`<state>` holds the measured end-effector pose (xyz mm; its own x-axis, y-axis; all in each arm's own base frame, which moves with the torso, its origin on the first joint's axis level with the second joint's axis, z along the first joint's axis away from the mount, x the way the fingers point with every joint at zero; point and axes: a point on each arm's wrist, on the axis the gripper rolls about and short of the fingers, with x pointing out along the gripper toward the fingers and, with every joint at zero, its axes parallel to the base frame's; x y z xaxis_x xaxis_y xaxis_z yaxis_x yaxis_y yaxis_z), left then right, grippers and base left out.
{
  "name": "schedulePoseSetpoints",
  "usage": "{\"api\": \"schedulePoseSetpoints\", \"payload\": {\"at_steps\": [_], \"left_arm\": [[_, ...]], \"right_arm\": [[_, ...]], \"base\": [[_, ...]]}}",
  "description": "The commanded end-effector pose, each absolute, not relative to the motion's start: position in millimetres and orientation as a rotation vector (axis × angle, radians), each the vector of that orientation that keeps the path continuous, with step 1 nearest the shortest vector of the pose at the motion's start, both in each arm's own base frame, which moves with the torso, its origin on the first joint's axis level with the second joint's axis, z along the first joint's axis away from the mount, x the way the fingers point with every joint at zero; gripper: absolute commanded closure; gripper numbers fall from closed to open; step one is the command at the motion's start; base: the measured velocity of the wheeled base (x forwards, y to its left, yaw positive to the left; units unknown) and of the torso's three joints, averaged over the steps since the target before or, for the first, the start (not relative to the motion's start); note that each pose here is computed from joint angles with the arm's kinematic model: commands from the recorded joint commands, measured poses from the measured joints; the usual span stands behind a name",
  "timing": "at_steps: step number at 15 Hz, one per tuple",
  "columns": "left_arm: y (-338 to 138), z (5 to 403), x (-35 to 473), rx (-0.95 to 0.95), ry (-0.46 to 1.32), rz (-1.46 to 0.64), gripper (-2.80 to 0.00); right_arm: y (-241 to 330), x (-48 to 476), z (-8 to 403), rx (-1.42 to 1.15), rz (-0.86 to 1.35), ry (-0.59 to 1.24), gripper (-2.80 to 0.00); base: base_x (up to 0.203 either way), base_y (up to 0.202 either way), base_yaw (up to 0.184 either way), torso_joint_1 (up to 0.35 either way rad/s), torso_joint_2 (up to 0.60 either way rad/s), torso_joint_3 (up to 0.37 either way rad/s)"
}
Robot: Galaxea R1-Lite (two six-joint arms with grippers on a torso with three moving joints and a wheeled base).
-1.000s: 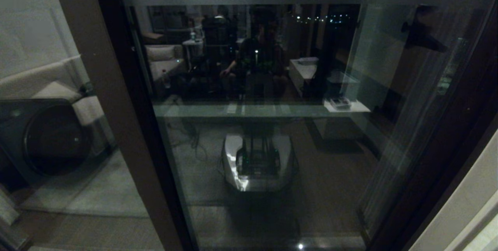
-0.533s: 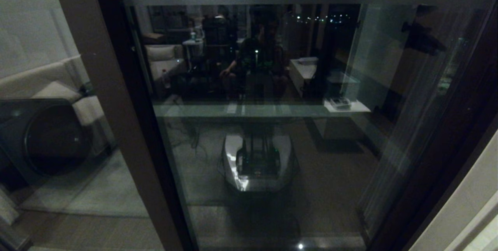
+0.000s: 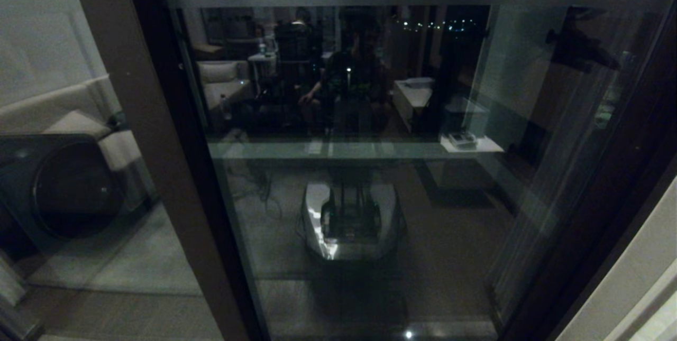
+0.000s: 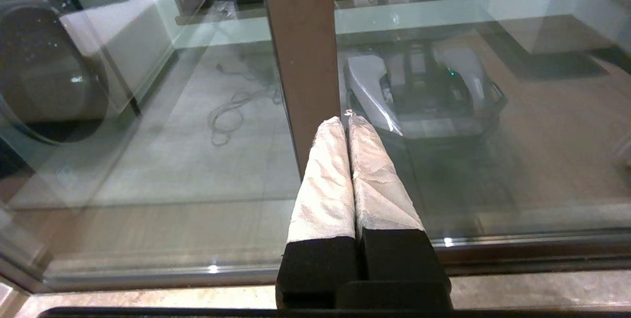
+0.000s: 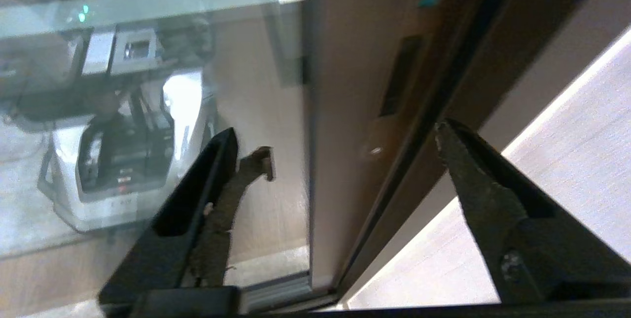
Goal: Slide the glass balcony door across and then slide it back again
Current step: Open the slid door
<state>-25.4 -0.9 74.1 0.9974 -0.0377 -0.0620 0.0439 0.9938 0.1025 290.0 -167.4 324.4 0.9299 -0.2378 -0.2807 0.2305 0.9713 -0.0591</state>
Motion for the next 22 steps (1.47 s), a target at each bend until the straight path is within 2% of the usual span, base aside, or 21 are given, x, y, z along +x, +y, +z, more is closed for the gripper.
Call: {"api": "schedulePoseSetpoints", "payload": {"at_steps": [1,7,22], "left_arm": [[-0.9,73.7,-25.4,0.104,0.062,-0.042,0.00],[-0.9,74.2,-25.5,0.105,0.060,-0.042,0.00],[-0.9,73.8,-25.4,0.104,0.062,-0.041,0.00]], "right_arm": [[-186.1,305.3,310.8,-0.006,-0.235,0.316,-2.80],[-199.9,321.7,295.0,0.010,-0.217,0.343,-2.80],[-193.7,340.9,290.7,0.015,-0.132,0.332,-2.80]], "base": [[0.000,0.000,0.000,0.000,0.00,0.000],[0.000,0.000,0.000,0.000,0.00,0.000],[0.000,0.000,0.000,0.000,0.00,0.000]]}}
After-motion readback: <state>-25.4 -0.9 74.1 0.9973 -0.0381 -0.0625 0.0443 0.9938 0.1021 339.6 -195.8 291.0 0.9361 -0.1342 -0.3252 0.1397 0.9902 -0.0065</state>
